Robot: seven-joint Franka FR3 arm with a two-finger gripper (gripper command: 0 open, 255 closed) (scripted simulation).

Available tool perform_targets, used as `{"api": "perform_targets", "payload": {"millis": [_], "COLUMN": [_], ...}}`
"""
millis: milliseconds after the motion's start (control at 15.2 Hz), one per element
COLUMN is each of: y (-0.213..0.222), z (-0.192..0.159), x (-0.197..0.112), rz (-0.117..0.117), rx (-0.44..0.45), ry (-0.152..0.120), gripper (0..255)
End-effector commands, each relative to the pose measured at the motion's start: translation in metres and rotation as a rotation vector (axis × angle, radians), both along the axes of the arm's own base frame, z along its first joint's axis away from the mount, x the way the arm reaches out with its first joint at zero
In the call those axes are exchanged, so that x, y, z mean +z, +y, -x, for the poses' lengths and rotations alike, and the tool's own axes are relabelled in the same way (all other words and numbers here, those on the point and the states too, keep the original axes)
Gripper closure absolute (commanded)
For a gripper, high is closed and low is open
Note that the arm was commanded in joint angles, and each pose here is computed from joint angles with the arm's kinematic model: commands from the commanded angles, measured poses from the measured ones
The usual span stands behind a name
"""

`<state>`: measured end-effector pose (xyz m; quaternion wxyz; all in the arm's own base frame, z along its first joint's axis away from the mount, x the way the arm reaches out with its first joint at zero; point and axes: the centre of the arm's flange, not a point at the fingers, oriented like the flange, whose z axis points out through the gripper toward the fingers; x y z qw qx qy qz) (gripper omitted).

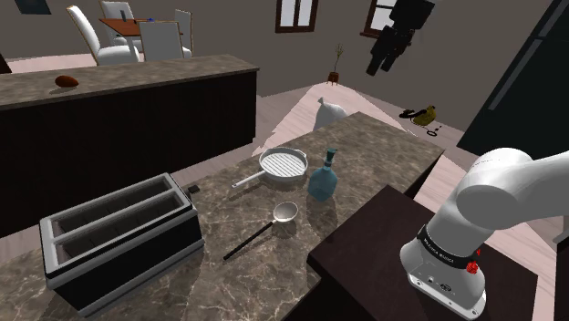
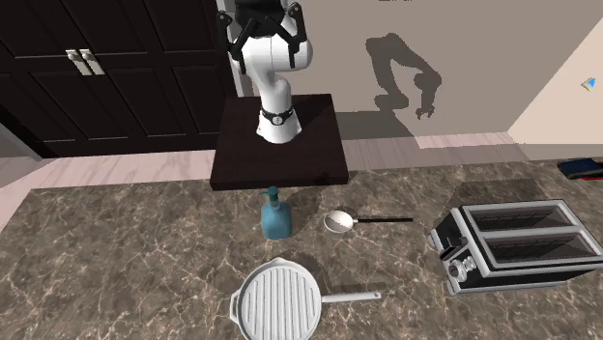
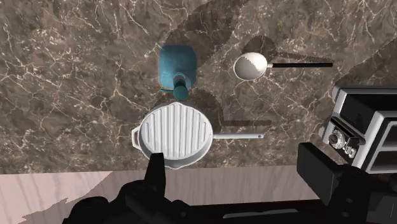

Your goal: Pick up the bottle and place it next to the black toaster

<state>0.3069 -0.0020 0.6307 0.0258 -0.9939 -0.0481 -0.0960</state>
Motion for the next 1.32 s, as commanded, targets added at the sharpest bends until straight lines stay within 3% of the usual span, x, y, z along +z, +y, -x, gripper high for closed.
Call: {"api": "perform_targets", "payload": {"millis": [0, 1254], "y": [0.0, -0.023], "z": [0.0, -0.083], "x": [0.0, -0.238], "rz": [0.0, -0.002], "rx": [0.0, -0.083], "ry": [0.0, 0.11], "gripper": [0, 0]}}
